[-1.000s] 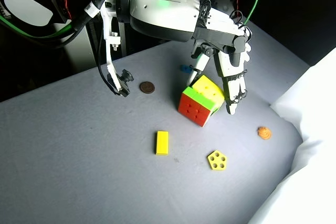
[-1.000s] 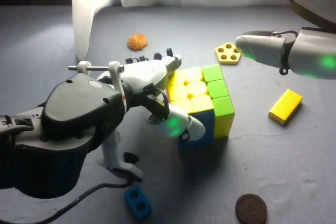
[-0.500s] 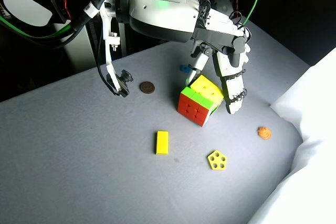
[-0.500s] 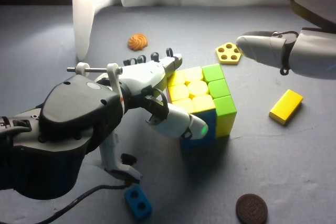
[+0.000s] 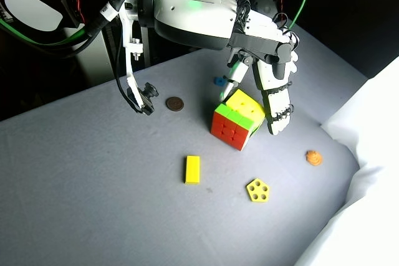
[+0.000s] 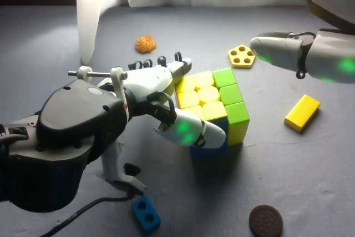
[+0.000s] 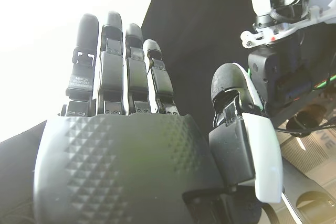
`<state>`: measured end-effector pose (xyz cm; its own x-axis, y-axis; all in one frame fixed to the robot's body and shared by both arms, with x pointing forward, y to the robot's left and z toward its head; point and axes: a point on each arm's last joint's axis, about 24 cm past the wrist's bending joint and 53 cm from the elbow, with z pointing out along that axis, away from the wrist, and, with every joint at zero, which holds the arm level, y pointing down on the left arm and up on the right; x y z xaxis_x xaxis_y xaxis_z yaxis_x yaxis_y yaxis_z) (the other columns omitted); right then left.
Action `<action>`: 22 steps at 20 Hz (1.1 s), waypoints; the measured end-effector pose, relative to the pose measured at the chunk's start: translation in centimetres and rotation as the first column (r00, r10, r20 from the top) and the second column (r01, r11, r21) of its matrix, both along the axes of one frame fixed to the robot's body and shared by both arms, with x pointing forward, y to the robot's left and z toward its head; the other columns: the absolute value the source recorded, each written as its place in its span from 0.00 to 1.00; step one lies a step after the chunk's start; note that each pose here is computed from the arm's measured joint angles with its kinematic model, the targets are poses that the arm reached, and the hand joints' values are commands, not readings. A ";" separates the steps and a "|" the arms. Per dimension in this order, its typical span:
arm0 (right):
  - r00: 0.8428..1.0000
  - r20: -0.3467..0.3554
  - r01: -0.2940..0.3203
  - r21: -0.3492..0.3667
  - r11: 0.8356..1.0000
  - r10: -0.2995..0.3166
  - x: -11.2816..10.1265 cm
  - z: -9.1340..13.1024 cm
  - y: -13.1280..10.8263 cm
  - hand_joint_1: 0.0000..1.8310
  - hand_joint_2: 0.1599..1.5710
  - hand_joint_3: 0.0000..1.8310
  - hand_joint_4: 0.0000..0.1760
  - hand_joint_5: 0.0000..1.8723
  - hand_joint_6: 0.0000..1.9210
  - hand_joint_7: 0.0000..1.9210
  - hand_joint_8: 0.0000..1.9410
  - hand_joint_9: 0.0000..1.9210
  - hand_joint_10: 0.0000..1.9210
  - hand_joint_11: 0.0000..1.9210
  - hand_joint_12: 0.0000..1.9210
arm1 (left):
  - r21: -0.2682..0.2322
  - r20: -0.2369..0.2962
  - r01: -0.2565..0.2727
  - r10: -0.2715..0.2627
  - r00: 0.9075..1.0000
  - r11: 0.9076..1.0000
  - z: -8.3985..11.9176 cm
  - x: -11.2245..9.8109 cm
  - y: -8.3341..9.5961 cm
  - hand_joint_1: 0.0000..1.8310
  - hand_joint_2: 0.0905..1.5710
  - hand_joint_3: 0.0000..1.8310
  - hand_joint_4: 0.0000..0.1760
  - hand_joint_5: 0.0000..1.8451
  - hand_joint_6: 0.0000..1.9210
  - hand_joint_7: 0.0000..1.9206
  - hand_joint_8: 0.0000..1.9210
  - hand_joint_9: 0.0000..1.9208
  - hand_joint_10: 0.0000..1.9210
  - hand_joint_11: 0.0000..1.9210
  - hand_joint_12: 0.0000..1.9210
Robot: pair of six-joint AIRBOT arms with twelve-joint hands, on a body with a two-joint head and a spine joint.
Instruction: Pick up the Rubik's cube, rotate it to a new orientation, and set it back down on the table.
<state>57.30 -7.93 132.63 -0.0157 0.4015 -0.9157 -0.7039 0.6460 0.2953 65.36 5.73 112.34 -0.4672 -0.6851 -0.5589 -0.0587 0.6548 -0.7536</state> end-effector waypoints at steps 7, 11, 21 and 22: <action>1.000 -0.001 0.000 0.001 1.000 0.000 0.0 0.0 0.0 0.00 0.82 0.00 0.00 0.05 0.00 0.14 0.00 0.19 0.00 0.00 0.57 | 0.074 0.080 0.036 -0.041 0.996 0.997 3.7 0.5 0.3 0.28 0.50 0.00 0.43 0.00 0.00 0.00 0.00 0.00 0.00 0.00 0.11; 1.000 0.000 0.000 0.001 1.000 0.000 0.0 0.0 0.0 0.01 0.82 0.00 0.00 0.05 0.00 0.13 0.00 0.18 0.00 0.00 0.58 | 0.078 0.087 0.044 -0.050 0.995 0.996 4.4 0.4 0.2 0.26 0.50 0.00 0.40 0.00 0.00 0.00 0.00 0.00 0.00 0.00 0.13; 1.000 0.002 0.000 0.003 1.000 0.000 0.0 0.1 0.0 0.02 0.80 0.00 0.00 0.05 0.00 0.13 0.00 0.17 0.00 0.00 0.54 | 0.178 0.206 0.145 -0.181 0.962 0.973 9.4 0.3 -1.4 0.27 0.51 0.00 0.48 0.00 0.00 0.00 0.00 0.00 0.00 0.00 0.06; 1.000 0.002 0.001 0.003 1.000 -0.001 0.0 0.0 0.0 0.02 0.80 0.00 0.00 0.05 0.00 0.13 0.00 0.17 0.00 0.00 0.55 | 0.194 0.226 0.168 -0.211 0.951 0.967 9.9 0.3 -1.8 0.27 0.51 0.00 0.49 0.00 0.00 0.00 0.00 0.00 0.00 0.00 0.04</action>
<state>57.30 -7.97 132.67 -0.0140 0.4044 -0.9145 -0.7040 0.6455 0.2962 65.69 3.93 122.20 -0.4146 -0.4819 -0.7719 0.2496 0.7555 -0.6057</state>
